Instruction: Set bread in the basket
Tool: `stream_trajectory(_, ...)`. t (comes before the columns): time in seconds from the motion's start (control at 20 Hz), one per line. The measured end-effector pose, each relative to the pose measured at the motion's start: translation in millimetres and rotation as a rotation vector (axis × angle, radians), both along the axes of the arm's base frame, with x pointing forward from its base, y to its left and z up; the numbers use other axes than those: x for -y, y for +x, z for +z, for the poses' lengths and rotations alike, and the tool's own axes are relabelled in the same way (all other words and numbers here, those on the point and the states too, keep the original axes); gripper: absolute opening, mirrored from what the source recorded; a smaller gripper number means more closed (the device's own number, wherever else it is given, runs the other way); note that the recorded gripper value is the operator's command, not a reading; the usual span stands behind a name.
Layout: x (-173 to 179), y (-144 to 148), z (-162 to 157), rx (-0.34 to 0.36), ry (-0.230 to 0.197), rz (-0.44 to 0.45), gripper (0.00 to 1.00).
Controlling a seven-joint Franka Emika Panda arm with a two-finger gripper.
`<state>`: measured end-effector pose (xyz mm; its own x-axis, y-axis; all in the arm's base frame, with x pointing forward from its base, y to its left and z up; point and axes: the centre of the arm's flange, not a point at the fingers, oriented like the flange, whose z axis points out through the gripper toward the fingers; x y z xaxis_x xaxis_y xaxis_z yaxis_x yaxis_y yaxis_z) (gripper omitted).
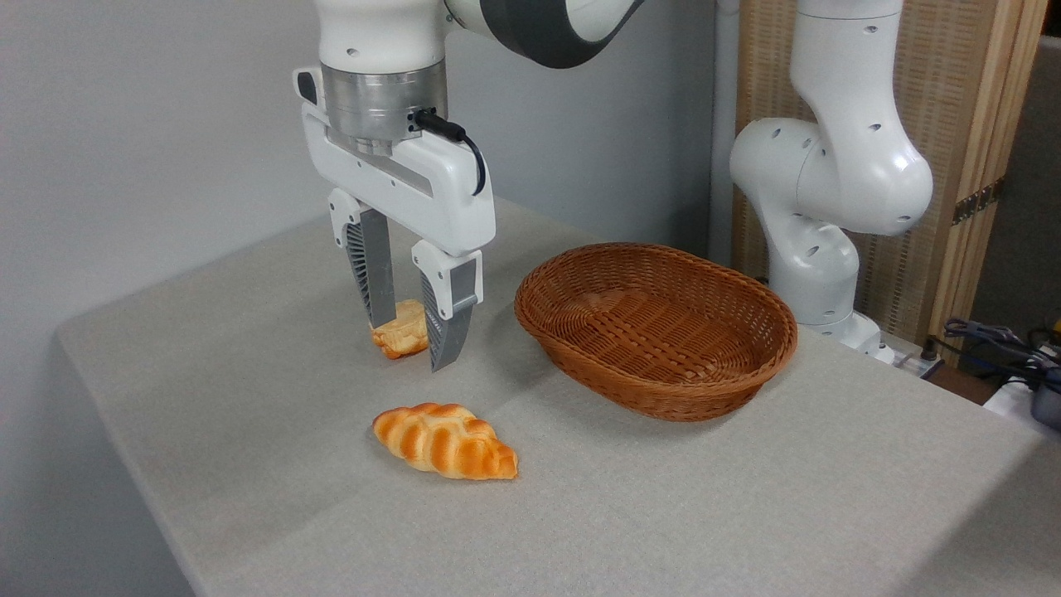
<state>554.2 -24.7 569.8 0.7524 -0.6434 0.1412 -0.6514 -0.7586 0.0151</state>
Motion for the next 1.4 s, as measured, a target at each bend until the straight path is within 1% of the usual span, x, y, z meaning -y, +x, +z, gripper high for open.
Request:
stream_trajectory(0.25,0.2,-1.3,-1.2,-0.013,0.0,-0.002,1.0)
stream_trajectory(0.8,1.2,-1.4,-1.3,-0.014,0.0,-0.003,1.0)
stream_trajectory(0.95,6.2,-1.7,-1.9,-0.016,0.0,-0.012,1.0)
stream_trajectory(1.2,37.8,-2.5,-9.4,-0.032,0.002,-0.069,1.0)
stream_trajectory(1.4,74.2,-4.5,-23.7,-0.059,0.004,-0.133,1.0)
